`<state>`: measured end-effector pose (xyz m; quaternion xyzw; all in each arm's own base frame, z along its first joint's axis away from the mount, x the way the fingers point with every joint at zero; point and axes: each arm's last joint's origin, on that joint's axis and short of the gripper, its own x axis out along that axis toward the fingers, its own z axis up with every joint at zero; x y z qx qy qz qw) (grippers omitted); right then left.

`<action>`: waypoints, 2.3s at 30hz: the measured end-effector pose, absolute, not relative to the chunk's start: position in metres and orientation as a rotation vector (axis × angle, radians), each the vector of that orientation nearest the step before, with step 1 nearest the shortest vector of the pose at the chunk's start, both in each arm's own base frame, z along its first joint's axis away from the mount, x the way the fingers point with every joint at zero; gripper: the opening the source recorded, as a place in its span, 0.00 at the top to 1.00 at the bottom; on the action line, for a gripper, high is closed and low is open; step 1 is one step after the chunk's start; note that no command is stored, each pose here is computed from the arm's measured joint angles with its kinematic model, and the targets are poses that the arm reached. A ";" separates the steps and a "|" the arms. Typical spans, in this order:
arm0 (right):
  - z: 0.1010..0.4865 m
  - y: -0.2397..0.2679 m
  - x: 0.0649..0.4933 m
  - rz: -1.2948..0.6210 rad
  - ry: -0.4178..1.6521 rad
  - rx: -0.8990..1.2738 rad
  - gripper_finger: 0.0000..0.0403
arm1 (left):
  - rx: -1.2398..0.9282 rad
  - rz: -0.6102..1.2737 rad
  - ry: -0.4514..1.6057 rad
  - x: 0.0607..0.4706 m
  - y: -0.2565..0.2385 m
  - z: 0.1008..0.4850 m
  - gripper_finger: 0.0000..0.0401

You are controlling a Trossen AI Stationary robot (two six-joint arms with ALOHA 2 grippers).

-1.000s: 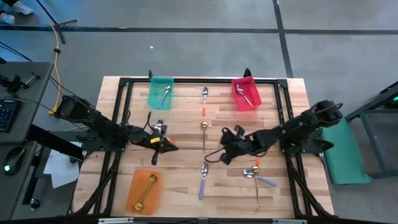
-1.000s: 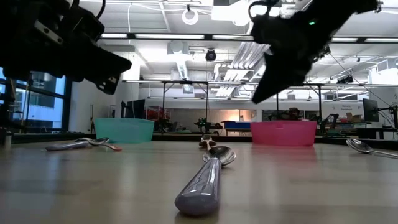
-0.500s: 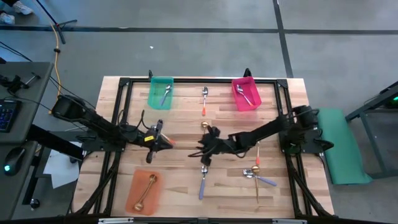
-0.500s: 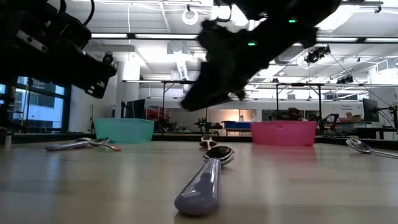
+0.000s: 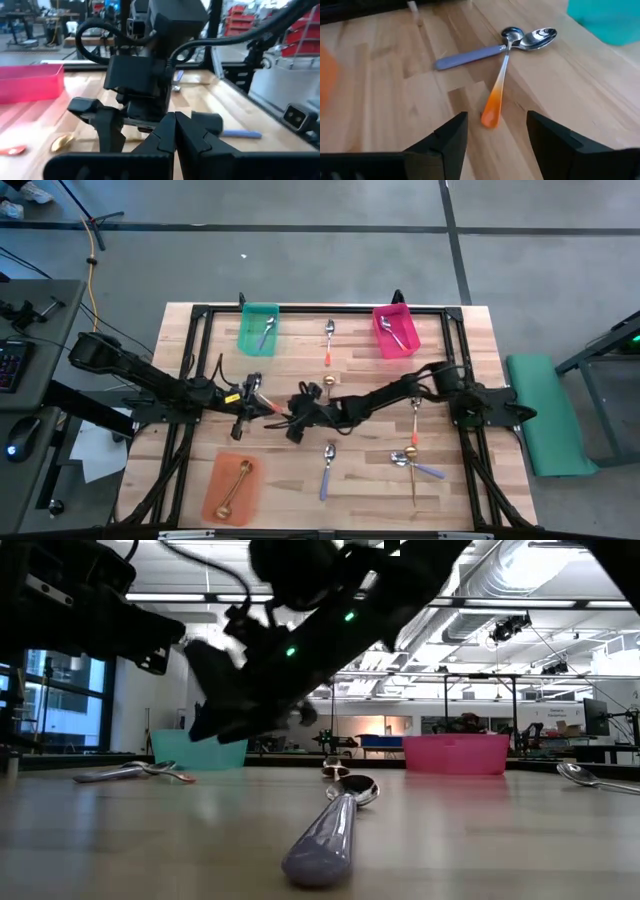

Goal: Sort silverware by color (type)
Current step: Put the orange spoon into the pink bin

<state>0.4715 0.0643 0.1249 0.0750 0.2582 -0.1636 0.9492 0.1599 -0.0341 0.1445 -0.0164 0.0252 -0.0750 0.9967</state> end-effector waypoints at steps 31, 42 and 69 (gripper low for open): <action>0.083 0.031 0.517 -0.332 0.519 0.178 0.53 | 0.055 0.261 0.150 0.135 -0.017 0.150 1.00; 0.081 0.034 0.515 -0.330 0.568 0.154 0.79 | 0.029 0.282 0.178 0.133 -0.016 0.148 1.00; 0.139 0.038 0.504 -0.364 0.569 0.048 0.94 | 0.033 0.274 0.178 0.132 -0.020 0.147 1.00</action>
